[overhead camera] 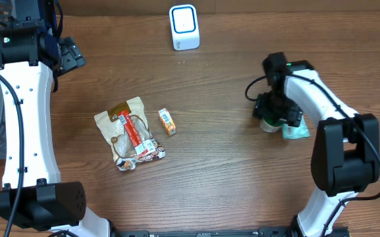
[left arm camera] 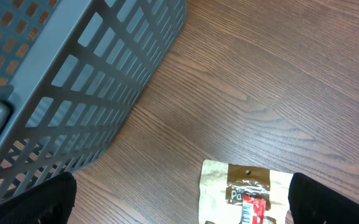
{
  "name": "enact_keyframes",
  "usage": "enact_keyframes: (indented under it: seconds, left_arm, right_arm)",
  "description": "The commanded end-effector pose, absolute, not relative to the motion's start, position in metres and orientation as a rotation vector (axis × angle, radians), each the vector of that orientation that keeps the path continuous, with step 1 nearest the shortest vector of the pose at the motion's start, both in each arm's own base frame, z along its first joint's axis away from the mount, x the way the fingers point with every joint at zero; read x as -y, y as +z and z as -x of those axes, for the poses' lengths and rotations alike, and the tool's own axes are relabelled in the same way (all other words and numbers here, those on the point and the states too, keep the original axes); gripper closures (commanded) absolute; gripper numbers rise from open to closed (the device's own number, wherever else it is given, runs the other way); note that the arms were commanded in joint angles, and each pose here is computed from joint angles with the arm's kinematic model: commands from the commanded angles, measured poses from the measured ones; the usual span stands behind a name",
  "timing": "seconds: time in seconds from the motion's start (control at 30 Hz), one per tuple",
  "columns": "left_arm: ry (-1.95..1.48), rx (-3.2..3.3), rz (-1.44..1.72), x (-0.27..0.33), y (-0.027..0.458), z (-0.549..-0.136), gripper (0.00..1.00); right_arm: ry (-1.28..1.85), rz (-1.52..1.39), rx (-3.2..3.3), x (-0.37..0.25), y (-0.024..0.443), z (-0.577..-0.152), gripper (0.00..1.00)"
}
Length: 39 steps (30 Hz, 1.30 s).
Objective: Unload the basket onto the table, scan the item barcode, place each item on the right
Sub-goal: 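Carry the jar right and set it down beside the wipes pack, then move the right gripper left over the orange Kleenex pack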
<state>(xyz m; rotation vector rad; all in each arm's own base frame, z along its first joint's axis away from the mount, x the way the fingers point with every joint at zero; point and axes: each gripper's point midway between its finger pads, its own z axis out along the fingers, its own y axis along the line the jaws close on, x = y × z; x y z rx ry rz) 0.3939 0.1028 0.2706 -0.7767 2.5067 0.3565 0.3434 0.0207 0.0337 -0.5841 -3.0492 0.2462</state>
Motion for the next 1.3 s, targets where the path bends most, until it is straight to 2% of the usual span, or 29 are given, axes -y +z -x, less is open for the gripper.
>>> enact_keyframes:
  seconds: [0.0,0.13,0.3,0.4,0.5,0.57,0.6,0.67,0.77,0.83,1.07,1.27]
  left_arm:
    - [0.345,-2.468,0.762,-0.103,0.287,-0.391,0.0]
    - [0.345,-2.468,0.762,-0.103,0.287,-0.391,0.0]
    - [0.345,-2.468,0.762,-0.103,0.287,-0.391,0.0]
    - [0.346,-2.468,0.762,-0.103,0.287,-0.391,0.0]
    - [0.345,-2.468,0.762,-0.103,0.287,-0.391,0.0]
    - [0.345,-2.468,0.762,-0.103,0.287,-0.391,0.0]
    - [0.345,-2.468,0.762,-0.103,0.287,-0.391,0.0]
    - [0.345,-2.468,0.762,-0.103,0.287,-0.391,0.0]
    - [0.345,-2.468,0.762,-0.103,0.287,-0.391,0.0]
    - [0.345,-2.468,0.762,-0.103,0.287,-0.391,0.0]
    - [0.345,-2.468,0.762,-0.103,0.287,-0.391,0.0]
    - [0.345,-2.468,0.762,-0.103,0.287,-0.391,0.0]
  right_arm:
    - [0.227,0.681,3.099,-0.006,0.054,-0.362,0.11]
    - [0.146,0.734,3.145,-0.005,0.082,-0.378,0.12]
    - [0.035,0.749,3.257,-0.016,0.144,-0.402,0.15]
    - [-0.214,0.656,3.293,-0.055,0.175,-0.407,0.19]
    - [-0.453,0.518,3.275,-0.102,0.187,-0.405,0.24]
    - [-0.53,0.427,3.259,-0.129,0.187,-0.4,0.35]
    - [-0.539,0.38,3.26,-0.14,0.187,-0.397,0.46]
    - [-0.549,0.275,3.27,-0.166,0.185,-0.392,0.58]
    - [-0.602,0.101,3.296,-0.21,0.181,-0.386,0.85]
    - [-0.644,-0.018,3.308,-0.241,0.177,-0.381,0.92]
    - [-0.745,-0.357,3.294,-0.333,0.145,-0.355,0.94]
    - [-0.599,-0.493,3.314,-0.367,0.099,-0.34,0.94]
